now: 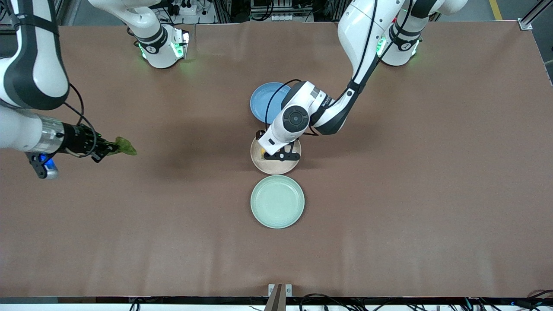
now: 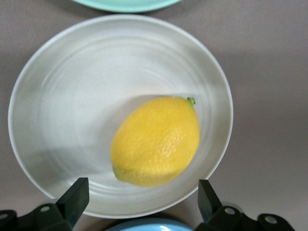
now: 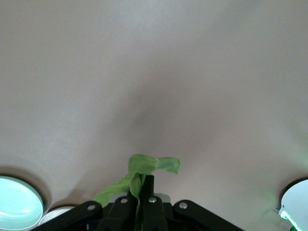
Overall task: Pick lemon and lettuce from plates
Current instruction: 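Grasp the lemon with the left gripper and lift it off the beige plate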
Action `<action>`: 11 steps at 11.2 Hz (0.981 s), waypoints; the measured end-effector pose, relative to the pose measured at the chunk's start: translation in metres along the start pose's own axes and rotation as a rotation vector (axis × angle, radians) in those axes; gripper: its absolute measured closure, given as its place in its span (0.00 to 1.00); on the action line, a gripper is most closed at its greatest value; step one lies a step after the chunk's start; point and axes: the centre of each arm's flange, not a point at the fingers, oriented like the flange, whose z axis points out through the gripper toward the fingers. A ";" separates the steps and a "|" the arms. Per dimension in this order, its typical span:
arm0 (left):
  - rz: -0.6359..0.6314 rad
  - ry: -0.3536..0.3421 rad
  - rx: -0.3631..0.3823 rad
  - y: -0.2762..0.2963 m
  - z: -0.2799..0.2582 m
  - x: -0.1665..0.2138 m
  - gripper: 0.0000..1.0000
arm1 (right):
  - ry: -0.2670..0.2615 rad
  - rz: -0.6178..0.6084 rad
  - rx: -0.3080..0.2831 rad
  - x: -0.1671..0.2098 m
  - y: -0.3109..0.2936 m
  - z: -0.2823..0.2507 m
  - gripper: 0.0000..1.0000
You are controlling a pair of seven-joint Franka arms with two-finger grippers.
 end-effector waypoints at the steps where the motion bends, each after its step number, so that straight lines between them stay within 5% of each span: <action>1: -0.003 0.017 -0.009 0.000 0.001 0.003 0.00 | 0.004 0.006 0.004 0.005 0.004 -0.001 0.95; 5: -0.007 0.078 -0.036 -0.001 0.031 0.011 0.00 | 0.047 0.002 0.029 0.024 0.015 0.049 0.95; 8: -0.020 0.085 -0.041 0.001 0.034 0.011 0.00 | 0.119 -0.053 -0.037 0.036 0.039 0.109 0.95; 10: -0.067 0.091 -0.049 0.003 0.031 0.012 0.18 | 0.121 -0.061 -0.045 0.036 0.042 0.117 0.95; 11: -0.076 0.093 -0.049 0.003 0.031 0.013 0.18 | 0.124 -0.062 -0.043 0.036 0.041 0.116 0.95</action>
